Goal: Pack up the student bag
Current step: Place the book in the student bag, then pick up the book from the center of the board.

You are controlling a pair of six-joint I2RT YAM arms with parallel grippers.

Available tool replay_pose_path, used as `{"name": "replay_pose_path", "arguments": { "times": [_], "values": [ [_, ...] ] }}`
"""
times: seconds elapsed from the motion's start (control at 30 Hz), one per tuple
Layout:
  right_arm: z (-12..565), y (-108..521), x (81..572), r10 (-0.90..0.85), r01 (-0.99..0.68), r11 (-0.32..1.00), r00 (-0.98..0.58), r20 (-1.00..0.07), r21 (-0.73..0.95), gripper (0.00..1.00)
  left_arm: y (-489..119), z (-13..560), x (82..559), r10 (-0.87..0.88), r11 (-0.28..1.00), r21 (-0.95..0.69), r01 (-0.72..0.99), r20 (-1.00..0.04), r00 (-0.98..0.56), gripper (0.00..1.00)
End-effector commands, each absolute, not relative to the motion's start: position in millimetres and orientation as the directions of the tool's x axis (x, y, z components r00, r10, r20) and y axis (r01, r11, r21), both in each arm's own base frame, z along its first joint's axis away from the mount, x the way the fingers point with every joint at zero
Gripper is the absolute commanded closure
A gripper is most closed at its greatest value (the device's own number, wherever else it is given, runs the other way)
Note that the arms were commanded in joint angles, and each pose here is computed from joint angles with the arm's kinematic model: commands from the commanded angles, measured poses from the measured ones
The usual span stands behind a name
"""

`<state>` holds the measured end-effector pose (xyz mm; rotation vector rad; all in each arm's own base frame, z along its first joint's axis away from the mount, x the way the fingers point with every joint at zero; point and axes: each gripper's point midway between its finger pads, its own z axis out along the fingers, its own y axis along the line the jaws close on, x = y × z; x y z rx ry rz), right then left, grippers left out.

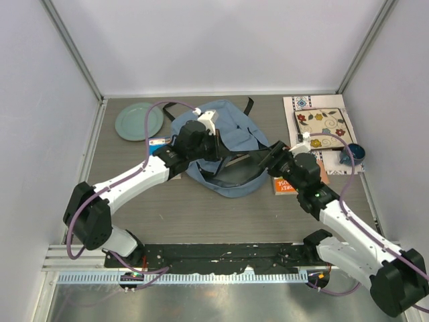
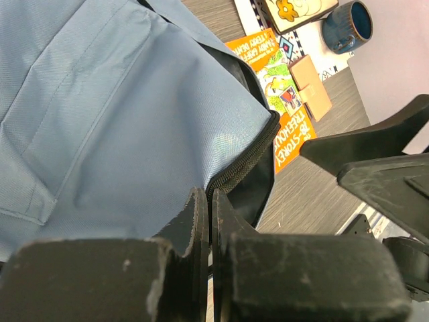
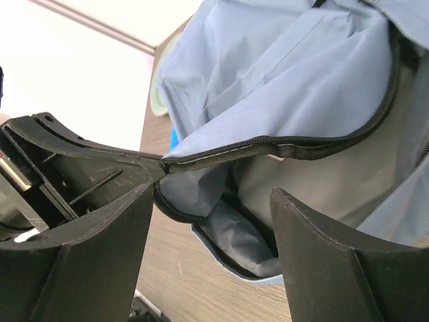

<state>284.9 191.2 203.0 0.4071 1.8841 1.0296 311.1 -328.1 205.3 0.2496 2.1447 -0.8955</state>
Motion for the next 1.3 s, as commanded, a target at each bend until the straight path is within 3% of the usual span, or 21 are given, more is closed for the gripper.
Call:
{"name": "replay_pose_path", "arguments": {
  "times": [0.0, 0.07, 0.1, 0.2, 0.33, 0.4, 0.63, 0.73, 0.93, 1.27],
  "values": [
    [200.5, 162.9, 288.4, 0.658, -0.048, 0.665, -0.435, -0.615, 0.746, 0.24, -329.8, 216.6, 317.3, -0.14, 0.719, -0.531, 0.448, -0.743, -0.655, 0.97],
    [211.6, 158.5, 289.5, 0.678, -0.043, 0.656, -0.403, -0.614, 0.753, 0.24, -327.8, 217.3, 314.9, -0.137, 0.718, -0.531, 0.449, -0.741, -0.657, 0.86],
    [218.2, 156.2, 289.6, 0.688, -0.046, 0.651, -0.385, -0.615, 0.758, 0.24, -326.1, 216.6, 313.3, -0.135, 0.721, -0.53, 0.446, -0.739, -0.66, 0.7],
    [240.3, 161.4, 289.9, 0.677, -0.109, 0.646, -0.376, -0.633, 0.756, 0.24, -315.5, 225.4, 307.7, -0.142, 0.734, -0.518, 0.44, -0.75, -0.646, 0.38],
    [265.3, 176.5, 289.1, 0.651, -0.201, 0.626, -0.398, -0.647, 0.754, 0.24, -275.3, 229.5, 310.9, -0.189, 0.824, -0.446, 0.349, -0.798, -0.572, 0.11],
    [275.9, 188.5, 285.1, 0.629, -0.255, 0.607, -0.424, -0.651, 0.753, 0.24, -239.5, 231.1, 317.0, -0.235, 0.888, -0.4, 0.225, -0.818, -0.526, 0.0],
    [266.5, 272.6, 272.2, 0.435, -0.387, 0.628, -0.545, -0.717, 0.675, 0.24, -109.3, 174.9, 334.3, -0.434, 0.9, -0.373, -0.225, -0.719, -0.542, 0.0],
    [233.9, 316.9, 274.1, 0.327, -0.363, 0.677, -0.631, -0.703, 0.641, 0.24, -72.6, 152.0, 334.4, -0.491, 0.87, -0.351, -0.348, -0.69, -0.531, 0.0],
    [201.1, 404.6, 271.1, 0.212, -0.413, 0.622, -0.729, -0.651, 0.665, 0.3, -41.8, 109.8, 335.9, -0.564, 0.821, -0.348, -0.452, -0.62, -0.546, 0.0],
    [139.5, 474.4, 290.6, 0.1, -0.403, 0.679, -0.777, -0.621, 0.614, 0.36, -24.1, 72.7, 344.5, -0.621, 0.781, -0.388, -0.489, -0.561, -0.547, 0.0]
  ]
}}
